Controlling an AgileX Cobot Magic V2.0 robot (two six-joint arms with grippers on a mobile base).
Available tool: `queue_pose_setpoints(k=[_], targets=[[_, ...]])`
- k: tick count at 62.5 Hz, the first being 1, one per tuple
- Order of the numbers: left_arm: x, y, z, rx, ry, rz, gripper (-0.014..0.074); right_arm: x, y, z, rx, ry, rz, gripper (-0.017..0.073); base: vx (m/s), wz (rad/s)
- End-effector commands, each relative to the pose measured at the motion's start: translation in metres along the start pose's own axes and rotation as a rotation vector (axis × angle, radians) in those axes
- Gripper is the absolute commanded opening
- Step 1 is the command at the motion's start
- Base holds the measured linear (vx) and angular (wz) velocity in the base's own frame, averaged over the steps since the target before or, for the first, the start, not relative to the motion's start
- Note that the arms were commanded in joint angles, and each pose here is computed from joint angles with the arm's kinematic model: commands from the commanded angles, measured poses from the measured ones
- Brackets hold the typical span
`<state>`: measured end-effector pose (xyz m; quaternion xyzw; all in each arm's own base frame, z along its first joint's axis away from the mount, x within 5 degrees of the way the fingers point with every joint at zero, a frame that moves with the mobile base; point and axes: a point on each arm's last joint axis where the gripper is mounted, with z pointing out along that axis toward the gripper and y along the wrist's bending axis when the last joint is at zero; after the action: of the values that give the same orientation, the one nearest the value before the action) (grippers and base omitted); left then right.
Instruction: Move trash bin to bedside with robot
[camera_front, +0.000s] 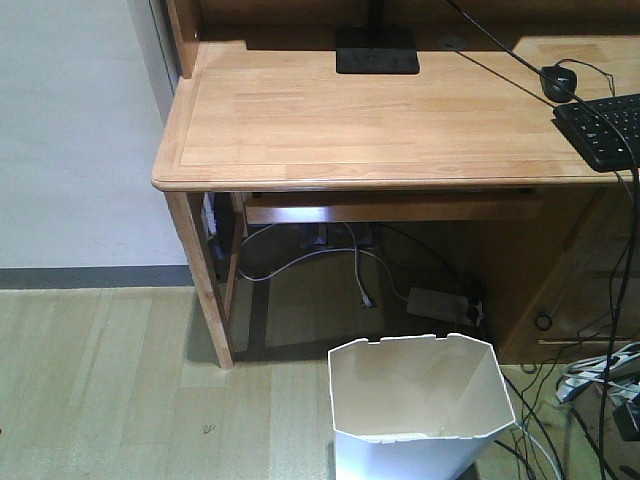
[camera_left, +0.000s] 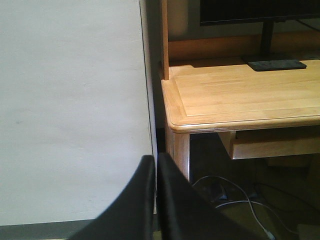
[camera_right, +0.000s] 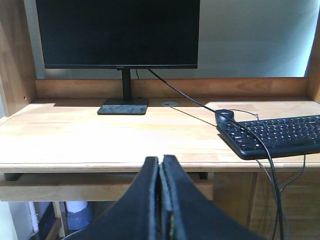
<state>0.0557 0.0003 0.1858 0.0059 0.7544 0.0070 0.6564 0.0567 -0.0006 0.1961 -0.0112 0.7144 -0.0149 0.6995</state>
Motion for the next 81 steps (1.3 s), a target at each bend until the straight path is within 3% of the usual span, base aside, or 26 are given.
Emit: queue_pose_setpoints(k=[1,60,71,81], targets=[[-0.001,0.000,0.000,0.003,-0.064,-0.004,-0.0006,-0.004,0.000,-0.001,-0.003,-0.073,-0.006,-0.0009,0.00,0.00],[-0.001,0.000,0.000,0.003,-0.064,-0.004,-0.0006,-0.005,0.000,-0.001,-0.004,-0.076,-0.006,-0.0009,0.00,0.00],[-0.001,0.000,0.000,0.003,-0.064,-0.004,-0.0006,-0.014,0.001,-0.002,-0.009,-0.171,0.024,-0.0009,0.00,0.00],[-0.001,0.000,0.000,0.003,-0.064,-0.004,-0.0006,-0.034,0.000,-0.006,-0.009,-0.264,0.017,-0.0009,0.00,0.00]])
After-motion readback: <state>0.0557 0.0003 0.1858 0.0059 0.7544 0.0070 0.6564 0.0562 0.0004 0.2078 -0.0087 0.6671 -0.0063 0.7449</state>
